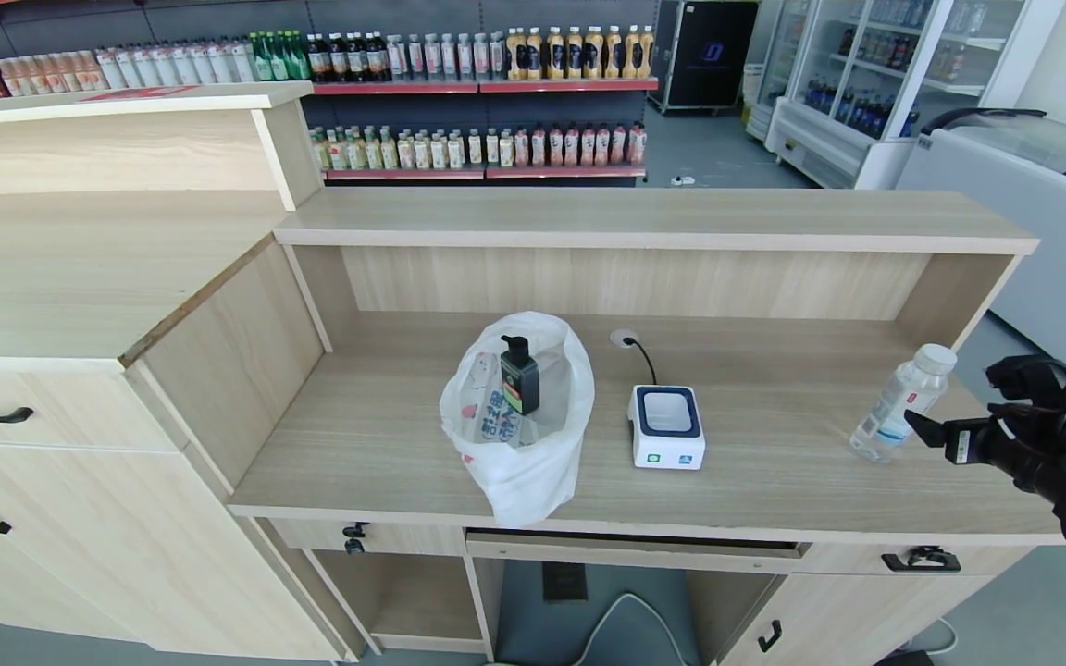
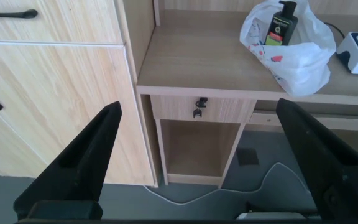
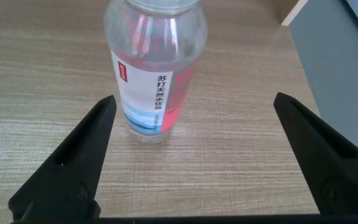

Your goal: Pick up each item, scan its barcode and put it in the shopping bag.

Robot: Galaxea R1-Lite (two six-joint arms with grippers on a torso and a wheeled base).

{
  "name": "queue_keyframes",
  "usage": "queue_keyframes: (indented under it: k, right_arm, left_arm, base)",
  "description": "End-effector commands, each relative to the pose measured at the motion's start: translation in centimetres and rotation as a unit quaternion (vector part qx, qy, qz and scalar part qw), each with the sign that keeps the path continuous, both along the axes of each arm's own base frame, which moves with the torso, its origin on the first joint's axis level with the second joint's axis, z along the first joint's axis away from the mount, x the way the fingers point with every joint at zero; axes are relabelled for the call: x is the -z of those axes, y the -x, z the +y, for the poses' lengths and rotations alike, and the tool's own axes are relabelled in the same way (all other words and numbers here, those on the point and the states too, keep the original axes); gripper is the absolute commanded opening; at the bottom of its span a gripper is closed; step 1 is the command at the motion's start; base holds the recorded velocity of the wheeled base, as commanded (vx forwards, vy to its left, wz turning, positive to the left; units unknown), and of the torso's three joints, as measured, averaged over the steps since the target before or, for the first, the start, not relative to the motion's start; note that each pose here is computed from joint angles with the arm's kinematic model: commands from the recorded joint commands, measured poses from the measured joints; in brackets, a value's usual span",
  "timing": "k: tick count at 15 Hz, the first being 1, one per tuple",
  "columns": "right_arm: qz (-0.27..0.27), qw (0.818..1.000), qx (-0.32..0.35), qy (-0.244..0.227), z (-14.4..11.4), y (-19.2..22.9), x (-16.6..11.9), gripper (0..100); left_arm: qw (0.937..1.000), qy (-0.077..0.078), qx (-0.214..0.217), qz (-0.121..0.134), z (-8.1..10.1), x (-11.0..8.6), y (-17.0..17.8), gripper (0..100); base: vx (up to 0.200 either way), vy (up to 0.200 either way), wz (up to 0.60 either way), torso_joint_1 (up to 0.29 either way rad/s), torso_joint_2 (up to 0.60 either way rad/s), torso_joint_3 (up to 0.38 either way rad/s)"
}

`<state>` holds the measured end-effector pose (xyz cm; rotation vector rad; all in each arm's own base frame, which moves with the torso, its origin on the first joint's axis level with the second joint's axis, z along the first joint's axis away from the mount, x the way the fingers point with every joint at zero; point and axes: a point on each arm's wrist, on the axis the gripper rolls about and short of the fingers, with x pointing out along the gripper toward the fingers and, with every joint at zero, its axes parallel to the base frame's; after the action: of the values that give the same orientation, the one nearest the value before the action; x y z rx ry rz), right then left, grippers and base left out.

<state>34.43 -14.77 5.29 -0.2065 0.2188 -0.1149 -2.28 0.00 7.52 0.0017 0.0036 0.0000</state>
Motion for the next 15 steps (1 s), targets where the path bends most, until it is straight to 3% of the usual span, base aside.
queue_keyframes:
  k: [1,15]
  right_arm:
    - [0.003,1.000,-0.003,-0.001,0.1,-0.2,0.3,100]
    - [-0.017,0.999,-0.034,0.007,1.4,-3.8,1.7,100]
  left_arm:
    - [1.0000,0.000,0.000,0.000,0.0,0.0,0.0,100]
    - [1.0000,0.000,0.000,0.000,0.0,0.0,0.0,100]
  base:
    - [0.000,0.000,0.00,0.000,0.00,0.000]
    - [0.000,0.000,0.00,0.000,0.00,0.000]
